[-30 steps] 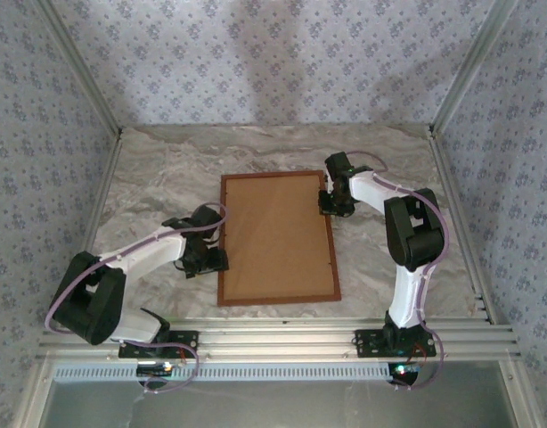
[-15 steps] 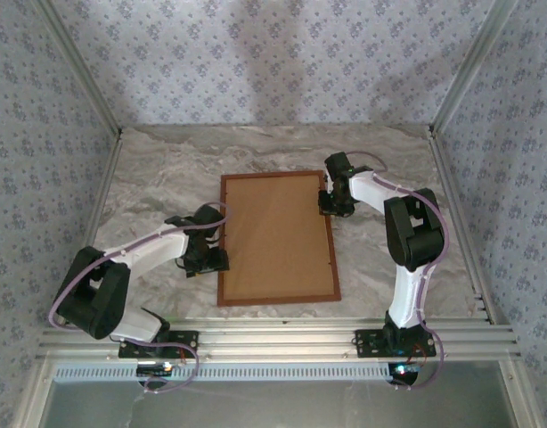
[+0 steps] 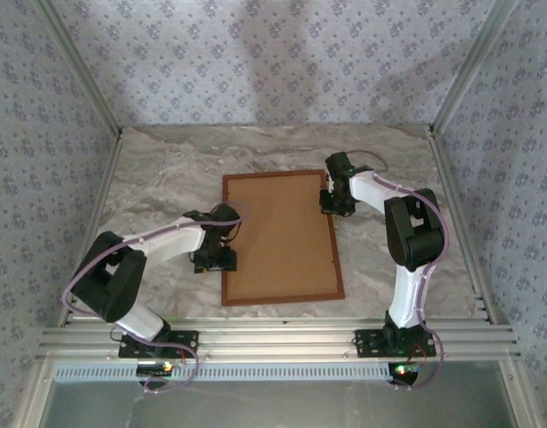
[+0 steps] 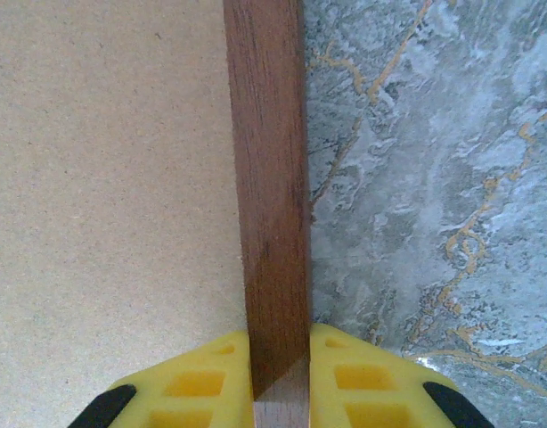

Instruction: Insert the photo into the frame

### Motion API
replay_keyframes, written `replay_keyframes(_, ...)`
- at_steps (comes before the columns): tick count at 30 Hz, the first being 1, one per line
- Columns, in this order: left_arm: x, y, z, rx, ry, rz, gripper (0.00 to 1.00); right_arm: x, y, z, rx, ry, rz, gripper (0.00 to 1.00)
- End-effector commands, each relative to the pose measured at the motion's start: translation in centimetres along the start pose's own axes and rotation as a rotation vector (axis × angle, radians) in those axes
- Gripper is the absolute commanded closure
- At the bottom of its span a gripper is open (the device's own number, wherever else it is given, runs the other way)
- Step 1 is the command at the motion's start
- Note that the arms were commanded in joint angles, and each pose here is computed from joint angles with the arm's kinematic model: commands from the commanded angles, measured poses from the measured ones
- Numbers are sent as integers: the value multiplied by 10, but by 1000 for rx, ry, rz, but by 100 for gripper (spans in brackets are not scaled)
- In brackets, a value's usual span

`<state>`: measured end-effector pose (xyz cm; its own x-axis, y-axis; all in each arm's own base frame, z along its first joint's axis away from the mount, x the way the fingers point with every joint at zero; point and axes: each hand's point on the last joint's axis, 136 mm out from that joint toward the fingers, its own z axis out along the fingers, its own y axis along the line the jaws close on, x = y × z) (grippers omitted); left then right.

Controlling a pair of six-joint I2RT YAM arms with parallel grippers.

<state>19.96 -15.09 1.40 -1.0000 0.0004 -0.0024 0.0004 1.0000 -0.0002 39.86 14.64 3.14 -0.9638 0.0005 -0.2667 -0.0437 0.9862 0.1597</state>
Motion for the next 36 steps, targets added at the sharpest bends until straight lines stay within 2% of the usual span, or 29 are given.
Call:
replay_keyframes(1,22,-2,46,-69,94,69,35,-4,18,-13,-57,-17,-1,82)
replay_keyframes(10,20,-10,46,-120,105,131,35,-3,19,-14,-60,-11,-2,82)
replay_keyframes(16,-4,-25,6,-72,7,153,35,-5,19,-20,-65,-14,-3,82)
replay_keyframes(23,-35,-34,-46,68,-128,91,34,-8,19,-24,-60,-23,-5,82)
replay_keyframes(31,-48,-22,-66,149,-196,-2,33,-7,18,-30,-55,-18,-10,81)
replay_keyframes(33,-49,-14,-63,152,-201,-31,33,-10,18,-32,-60,-27,-9,78)
replay_keyframes(36,-51,-6,-58,197,-208,-78,33,-13,18,-41,-67,-55,-12,63)
